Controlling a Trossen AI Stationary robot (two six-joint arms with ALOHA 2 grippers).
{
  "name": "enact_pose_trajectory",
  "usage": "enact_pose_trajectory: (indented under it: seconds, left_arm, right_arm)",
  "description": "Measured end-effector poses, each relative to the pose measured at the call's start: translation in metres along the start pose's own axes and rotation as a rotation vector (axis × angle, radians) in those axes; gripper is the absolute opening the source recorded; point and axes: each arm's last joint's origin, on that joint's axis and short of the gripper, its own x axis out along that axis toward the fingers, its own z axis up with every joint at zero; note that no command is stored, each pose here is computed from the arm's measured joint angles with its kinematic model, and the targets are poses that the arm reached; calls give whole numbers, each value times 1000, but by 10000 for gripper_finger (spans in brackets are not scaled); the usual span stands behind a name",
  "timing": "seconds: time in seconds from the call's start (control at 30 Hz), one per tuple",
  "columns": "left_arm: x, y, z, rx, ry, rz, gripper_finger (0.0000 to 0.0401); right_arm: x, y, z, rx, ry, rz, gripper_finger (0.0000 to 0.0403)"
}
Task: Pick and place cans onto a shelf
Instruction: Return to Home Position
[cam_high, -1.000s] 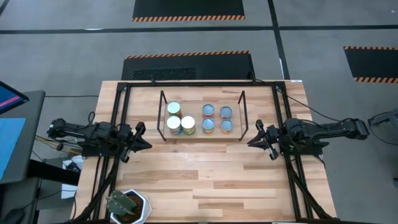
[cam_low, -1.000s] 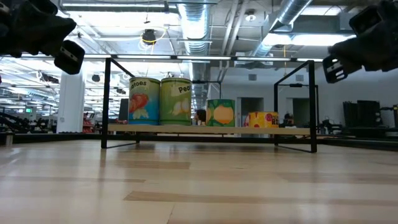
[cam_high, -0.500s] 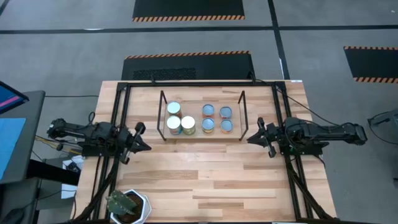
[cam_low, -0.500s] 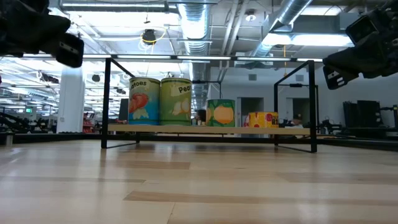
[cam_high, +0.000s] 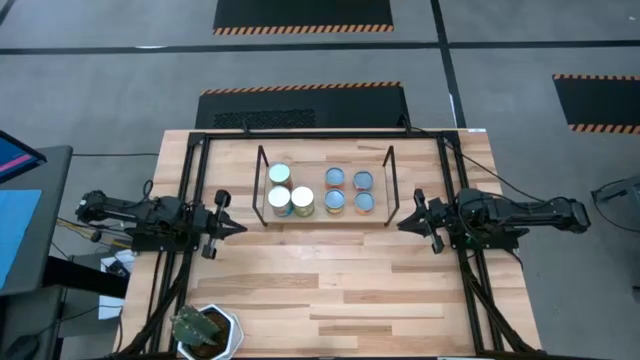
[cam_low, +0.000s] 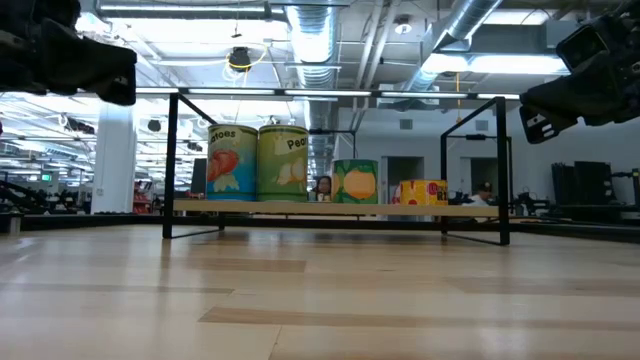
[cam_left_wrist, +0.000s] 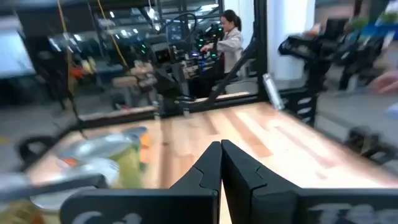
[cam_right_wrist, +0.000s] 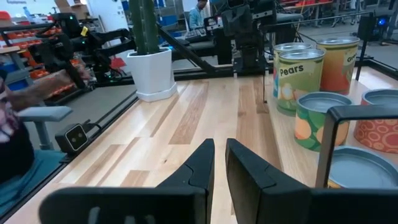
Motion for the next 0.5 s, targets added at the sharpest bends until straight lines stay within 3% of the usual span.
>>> enact_pose_trajectory:
  seconds: [0.17, 0.5]
  left_arm:
    - [0, 1, 0, 137, 1, 23, 1]
    - [0, 1, 0, 83, 0, 23, 1]
  right_arm:
    - [0, 0, 0, 0, 1, 0, 67]
    - [0, 0, 0, 0, 2, 1, 67]
